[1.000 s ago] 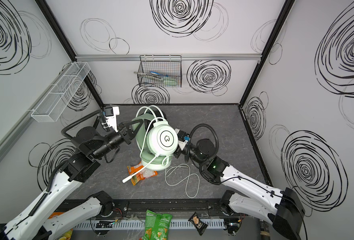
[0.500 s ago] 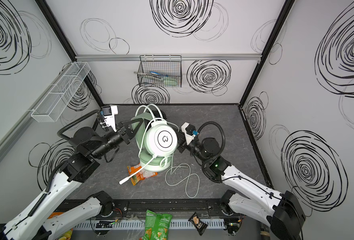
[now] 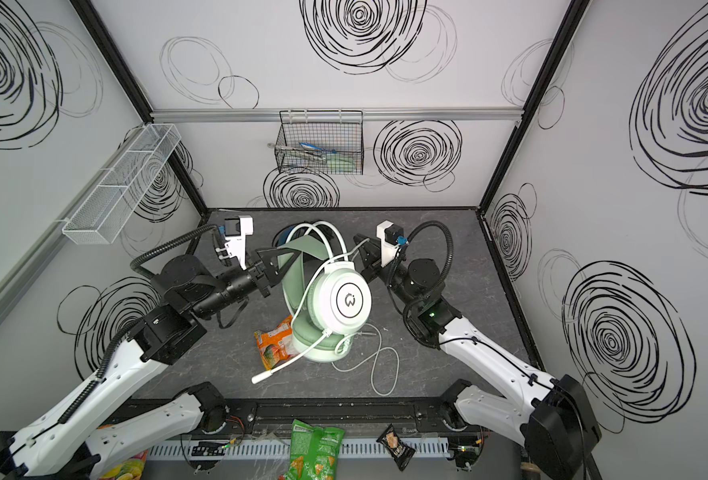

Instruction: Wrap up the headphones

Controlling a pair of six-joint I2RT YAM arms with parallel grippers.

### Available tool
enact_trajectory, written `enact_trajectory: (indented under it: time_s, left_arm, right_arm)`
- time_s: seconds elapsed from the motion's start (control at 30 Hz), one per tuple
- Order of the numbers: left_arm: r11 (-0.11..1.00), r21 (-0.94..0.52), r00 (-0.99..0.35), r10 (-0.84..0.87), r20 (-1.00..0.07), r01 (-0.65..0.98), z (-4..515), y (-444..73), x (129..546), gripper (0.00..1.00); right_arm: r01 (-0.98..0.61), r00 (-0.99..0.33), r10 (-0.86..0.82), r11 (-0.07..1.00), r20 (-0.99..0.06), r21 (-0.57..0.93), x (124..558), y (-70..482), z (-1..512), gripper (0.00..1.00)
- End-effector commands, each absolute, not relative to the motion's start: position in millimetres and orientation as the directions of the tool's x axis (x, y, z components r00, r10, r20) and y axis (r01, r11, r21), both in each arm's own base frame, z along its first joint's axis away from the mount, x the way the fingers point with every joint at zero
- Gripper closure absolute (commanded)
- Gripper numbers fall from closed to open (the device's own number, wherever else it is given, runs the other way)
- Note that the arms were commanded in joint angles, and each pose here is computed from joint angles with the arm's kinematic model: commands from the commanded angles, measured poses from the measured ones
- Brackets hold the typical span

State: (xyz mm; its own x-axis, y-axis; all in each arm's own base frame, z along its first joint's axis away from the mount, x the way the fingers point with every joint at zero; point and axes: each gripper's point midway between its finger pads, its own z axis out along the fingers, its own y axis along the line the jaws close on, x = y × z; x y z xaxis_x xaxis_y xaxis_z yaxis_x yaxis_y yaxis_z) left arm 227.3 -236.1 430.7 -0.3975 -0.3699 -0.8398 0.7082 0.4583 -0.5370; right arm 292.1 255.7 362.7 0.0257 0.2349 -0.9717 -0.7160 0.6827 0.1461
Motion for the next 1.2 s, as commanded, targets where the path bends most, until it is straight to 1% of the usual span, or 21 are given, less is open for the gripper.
enact_trajectory:
  time_s: [0.0, 0.1, 0.27, 0.4, 0.47, 0.6, 0.67, 0.83, 1.0, 1.17]
  left_arm:
    - [0.298, -0.48, -0.274, -0.531, -0.802, 0.825, 512.1, -226.7, 200.8, 1.0]
    - [0.286, -0.486, -0.26, -0.571, -0.779, 0.826, 522.3, -223.6, 202.4, 1.0]
    - [0.307, -0.495, -0.228, -0.615, -0.755, 0.813, 533.5, -219.7, 210.7, 1.0]
    - [0.311, -0.521, -0.218, -0.654, -0.724, 0.795, 537.1, -217.1, 219.5, 1.0]
    - [0.314, -0.534, -0.207, -0.679, -0.704, 0.785, 540.4, -213.4, 223.1, 1.0]
    - [0.331, -0.551, -0.174, -0.718, -0.674, 0.766, 549.1, -205.4, 229.6, 1.0]
    - [0.341, -0.565, -0.163, -0.733, -0.66, 0.751, 551.0, -202.3, 234.1, 1.0]
    - [0.373, -0.604, -0.129, -0.77, -0.625, 0.704, 551.9, -194.6, 245.0, 1.0]
    - [0.414, -0.646, -0.089, -0.796, -0.599, 0.641, 548.4, -188.0, 255.6, 1.0]
    - [0.43, -0.696, -0.072, -0.821, -0.566, 0.575, 537.3, -181.8, 269.0, 1.0]
  right_arm:
    - [-0.79, -0.001, 0.257, 0.592, -0.966, 0.158, 279.8, 270.4, 359.8, 0.97]
    - [-0.826, 0.03, 0.262, 0.55, -0.965, 0.124, 265.2, 282.0, 363.0, 0.9]
    - [-0.884, 0.063, 0.265, 0.463, -0.962, 0.07, 241.0, 307.7, 367.4, 0.82]
    - [-0.91, 0.059, 0.286, 0.41, -0.956, 0.067, 227.4, 322.1, 367.3, 0.72]
    - [-0.917, 0.051, 0.302, 0.391, -0.952, 0.075, 223.0, 325.4, 366.6, 0.7]
    - [-0.921, 0.022, 0.316, 0.375, -0.948, 0.104, 221.2, 328.1, 359.7, 0.7]
    - [-0.922, 0.007, 0.325, 0.369, -0.946, 0.12, 221.0, 327.8, 356.0, 0.71]
    - [-0.918, -0.04, 0.324, 0.361, -0.945, 0.163, 223.0, 330.8, 342.4, 0.83]
    - [-0.895, -0.11, 0.332, 0.376, -0.937, 0.238, 230.6, 331.7, 323.0, 0.91]
    - [-0.865, -0.17, 0.313, 0.406, -0.934, 0.293, 237.4, 336.6, 305.4, 1.0]
